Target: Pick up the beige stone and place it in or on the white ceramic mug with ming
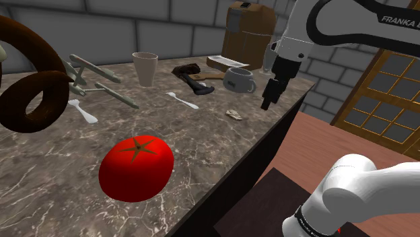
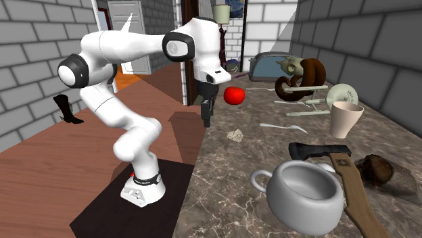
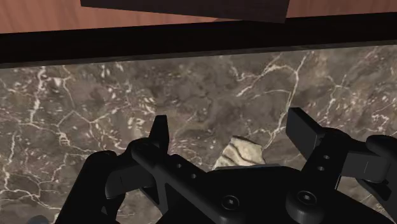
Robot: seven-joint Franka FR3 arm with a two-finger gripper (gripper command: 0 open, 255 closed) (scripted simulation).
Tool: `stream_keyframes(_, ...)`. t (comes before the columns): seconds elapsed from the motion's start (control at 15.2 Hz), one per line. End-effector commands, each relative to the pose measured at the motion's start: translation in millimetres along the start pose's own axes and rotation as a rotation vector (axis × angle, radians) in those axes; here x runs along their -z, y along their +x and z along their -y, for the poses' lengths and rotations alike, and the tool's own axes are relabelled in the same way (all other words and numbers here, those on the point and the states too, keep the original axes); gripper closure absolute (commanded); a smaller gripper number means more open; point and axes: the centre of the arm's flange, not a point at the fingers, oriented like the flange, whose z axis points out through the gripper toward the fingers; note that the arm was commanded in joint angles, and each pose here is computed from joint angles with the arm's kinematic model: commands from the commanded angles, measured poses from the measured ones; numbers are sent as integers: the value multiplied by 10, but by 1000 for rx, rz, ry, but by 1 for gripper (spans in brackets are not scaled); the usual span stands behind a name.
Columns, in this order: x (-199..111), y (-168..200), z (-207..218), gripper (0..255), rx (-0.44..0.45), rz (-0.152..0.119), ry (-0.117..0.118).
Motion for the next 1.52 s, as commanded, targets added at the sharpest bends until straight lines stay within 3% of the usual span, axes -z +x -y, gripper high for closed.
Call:
stream_keyframes(0.0, 0, 0, 0, 0, 0, 0, 0)
stream_keyframes(0.59, -461, 1199, 638, 0, -345, 91, -166)
stream_keyframes(0.66, -496, 1277, 660, 0, -367, 96, -176)
stream_keyframes(1.12, -858, 1230, 603, 0, -367, 96, -176)
stream_keyframes(1.45, -888, 1226, 599, 0, -367, 96, -176)
